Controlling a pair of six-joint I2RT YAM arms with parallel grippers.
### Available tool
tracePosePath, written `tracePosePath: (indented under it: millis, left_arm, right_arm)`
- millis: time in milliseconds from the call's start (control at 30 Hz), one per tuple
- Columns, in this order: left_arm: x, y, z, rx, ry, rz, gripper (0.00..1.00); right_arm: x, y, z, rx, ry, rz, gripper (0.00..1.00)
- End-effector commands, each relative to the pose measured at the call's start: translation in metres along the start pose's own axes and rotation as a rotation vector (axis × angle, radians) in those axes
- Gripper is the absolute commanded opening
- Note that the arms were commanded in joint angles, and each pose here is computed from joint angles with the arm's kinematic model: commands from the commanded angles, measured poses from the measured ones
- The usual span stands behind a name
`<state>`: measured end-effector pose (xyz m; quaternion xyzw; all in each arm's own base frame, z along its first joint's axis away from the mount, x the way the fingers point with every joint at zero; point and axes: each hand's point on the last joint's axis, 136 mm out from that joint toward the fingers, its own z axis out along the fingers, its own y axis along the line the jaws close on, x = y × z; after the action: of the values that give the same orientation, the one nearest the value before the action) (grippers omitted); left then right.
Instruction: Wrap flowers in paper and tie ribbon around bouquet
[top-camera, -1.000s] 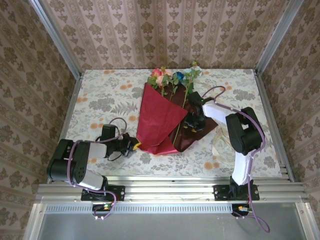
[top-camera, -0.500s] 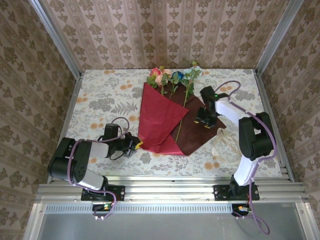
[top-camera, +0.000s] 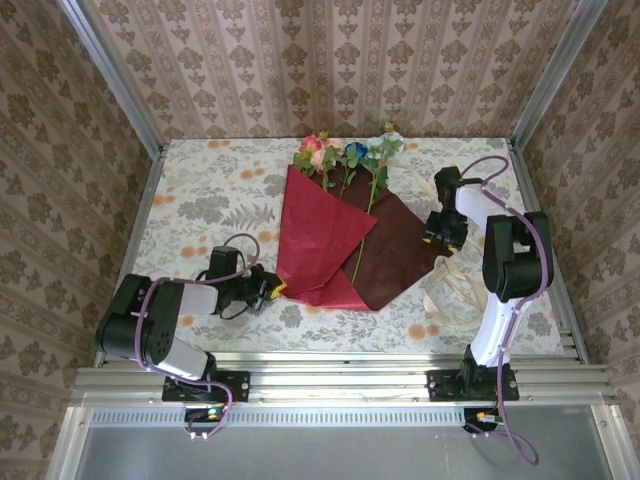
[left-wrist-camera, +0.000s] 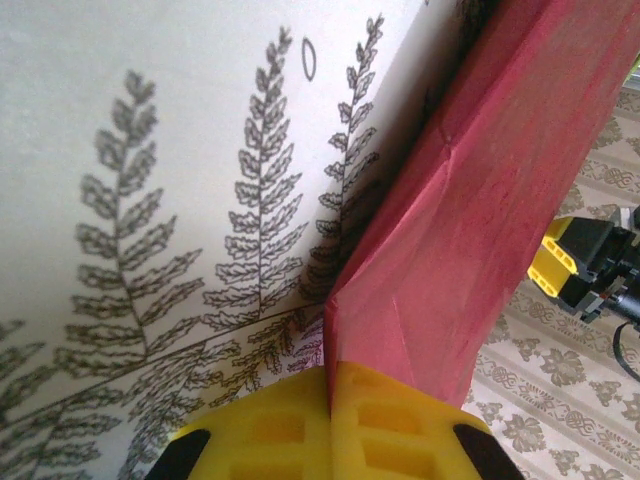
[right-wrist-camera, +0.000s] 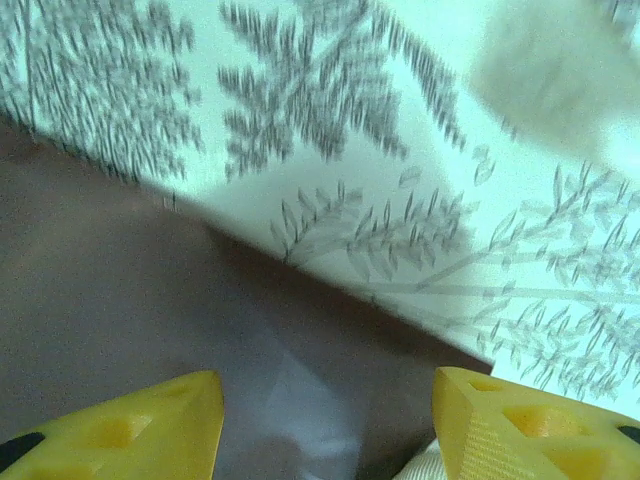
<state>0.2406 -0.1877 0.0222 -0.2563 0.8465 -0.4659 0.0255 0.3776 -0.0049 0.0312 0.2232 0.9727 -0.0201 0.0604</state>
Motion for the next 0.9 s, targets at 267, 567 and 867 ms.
tracePosePath:
  millis: [267, 567, 867]
  left_arm:
    - [0.006, 0.009, 0.006, -0.048, 0.031, -0.029, 0.0]
    - [0.007, 0.008, 0.008, -0.048, 0.04, -0.027, 0.0]
    - [0.005, 0.006, 0.01, -0.045, 0.033, -0.021, 0.0]
  right_arm:
    - [0.012, -0.005, 0.025, 0.042, 0.09, -0.04, 0.58]
    - [0.002, 0.003, 0.02, 0.025, 0.062, -0.01, 0.21]
    - [-0.012, 0.018, -0.035, -0.02, -0.078, 0.002, 0.0]
